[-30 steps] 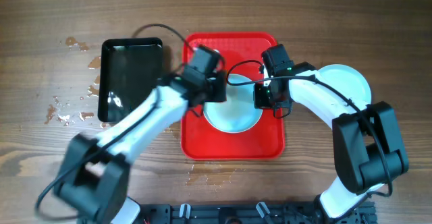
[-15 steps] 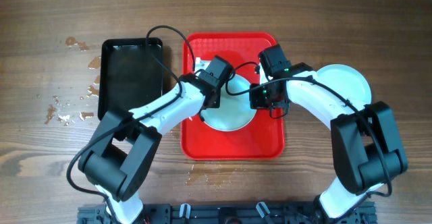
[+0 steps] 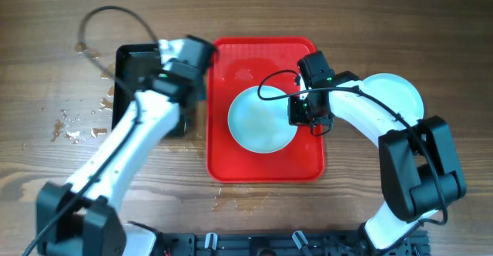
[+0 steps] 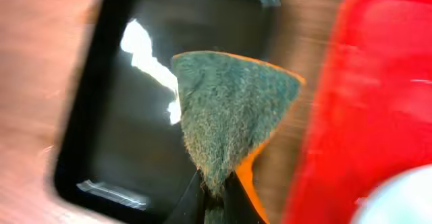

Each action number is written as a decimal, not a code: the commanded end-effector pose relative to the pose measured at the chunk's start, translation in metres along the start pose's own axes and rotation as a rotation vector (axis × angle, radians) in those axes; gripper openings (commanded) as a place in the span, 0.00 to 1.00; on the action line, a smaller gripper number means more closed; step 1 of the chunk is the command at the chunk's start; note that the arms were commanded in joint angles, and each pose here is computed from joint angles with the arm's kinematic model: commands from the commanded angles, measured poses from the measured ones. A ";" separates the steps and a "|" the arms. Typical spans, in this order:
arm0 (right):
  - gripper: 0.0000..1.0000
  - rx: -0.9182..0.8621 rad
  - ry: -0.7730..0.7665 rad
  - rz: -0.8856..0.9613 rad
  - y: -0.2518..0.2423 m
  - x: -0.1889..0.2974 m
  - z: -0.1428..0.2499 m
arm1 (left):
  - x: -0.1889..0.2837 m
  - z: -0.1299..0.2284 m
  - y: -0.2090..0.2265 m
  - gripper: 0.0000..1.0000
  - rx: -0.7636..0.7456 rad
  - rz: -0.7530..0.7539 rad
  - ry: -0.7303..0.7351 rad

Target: Clean dirty plates on tray and stack at the side

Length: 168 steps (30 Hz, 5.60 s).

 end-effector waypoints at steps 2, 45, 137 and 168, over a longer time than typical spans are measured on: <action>0.04 0.039 0.009 0.074 -0.014 -0.005 0.005 | -0.033 -0.002 0.060 0.04 0.151 0.007 0.138; 0.04 0.183 -0.322 0.195 0.026 0.099 -0.017 | -0.083 0.046 0.072 1.00 0.151 0.231 0.263; 0.04 0.639 -0.827 1.155 0.096 0.255 -0.015 | -0.083 0.046 0.072 1.00 0.151 0.231 0.263; 0.39 -0.256 -0.125 -0.081 -0.104 0.057 0.042 | -0.083 0.046 0.072 1.00 0.151 0.231 0.263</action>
Point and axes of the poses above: each gripper's point midway between its finger pads, its own x axis back along the fingers, its own y axis along the line the jaws close on, z = x × y, the point moved 3 cm from there along x, back along the fingers, and after that the axes turned 8 degrees about x, right-handed, at the moved point
